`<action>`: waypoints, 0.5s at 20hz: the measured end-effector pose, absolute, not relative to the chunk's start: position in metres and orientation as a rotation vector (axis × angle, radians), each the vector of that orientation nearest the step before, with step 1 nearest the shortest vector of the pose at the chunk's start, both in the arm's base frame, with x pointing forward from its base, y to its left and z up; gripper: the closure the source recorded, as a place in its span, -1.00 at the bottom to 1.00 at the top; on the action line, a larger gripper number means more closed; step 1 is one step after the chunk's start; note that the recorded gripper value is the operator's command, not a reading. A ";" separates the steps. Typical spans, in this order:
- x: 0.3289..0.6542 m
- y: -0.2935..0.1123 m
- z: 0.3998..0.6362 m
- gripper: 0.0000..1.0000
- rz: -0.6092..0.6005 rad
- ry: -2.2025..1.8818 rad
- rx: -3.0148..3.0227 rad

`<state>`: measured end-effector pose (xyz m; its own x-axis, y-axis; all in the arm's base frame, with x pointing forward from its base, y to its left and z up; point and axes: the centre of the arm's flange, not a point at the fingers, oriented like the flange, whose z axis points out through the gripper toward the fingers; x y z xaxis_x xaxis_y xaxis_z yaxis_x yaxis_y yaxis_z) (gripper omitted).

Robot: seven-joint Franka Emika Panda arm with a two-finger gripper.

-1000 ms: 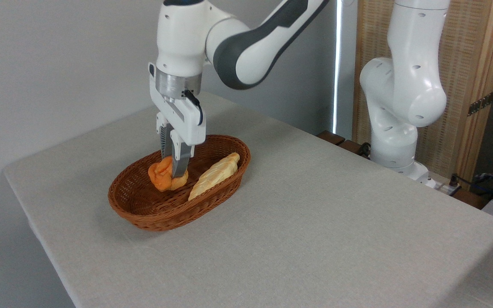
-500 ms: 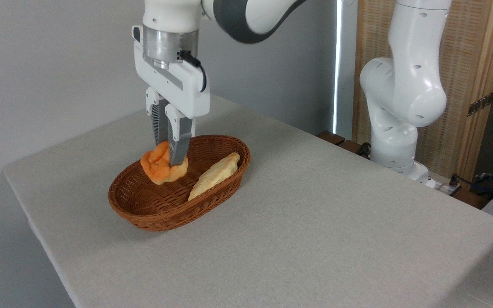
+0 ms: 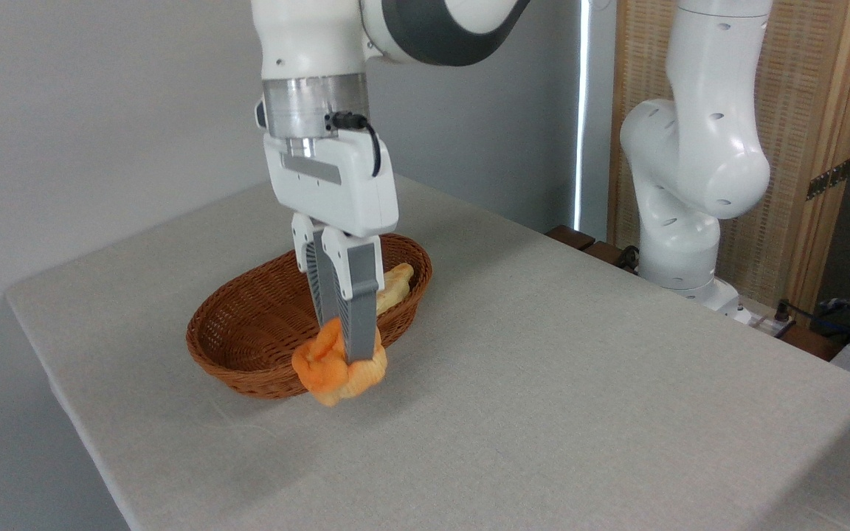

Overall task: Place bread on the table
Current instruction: 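Lift the roll out of the basket and carry it beside the basket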

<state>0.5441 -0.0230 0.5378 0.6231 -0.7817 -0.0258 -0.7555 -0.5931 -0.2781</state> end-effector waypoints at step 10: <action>0.553 -0.021 0.517 -1.00 -0.031 1.281 -2.467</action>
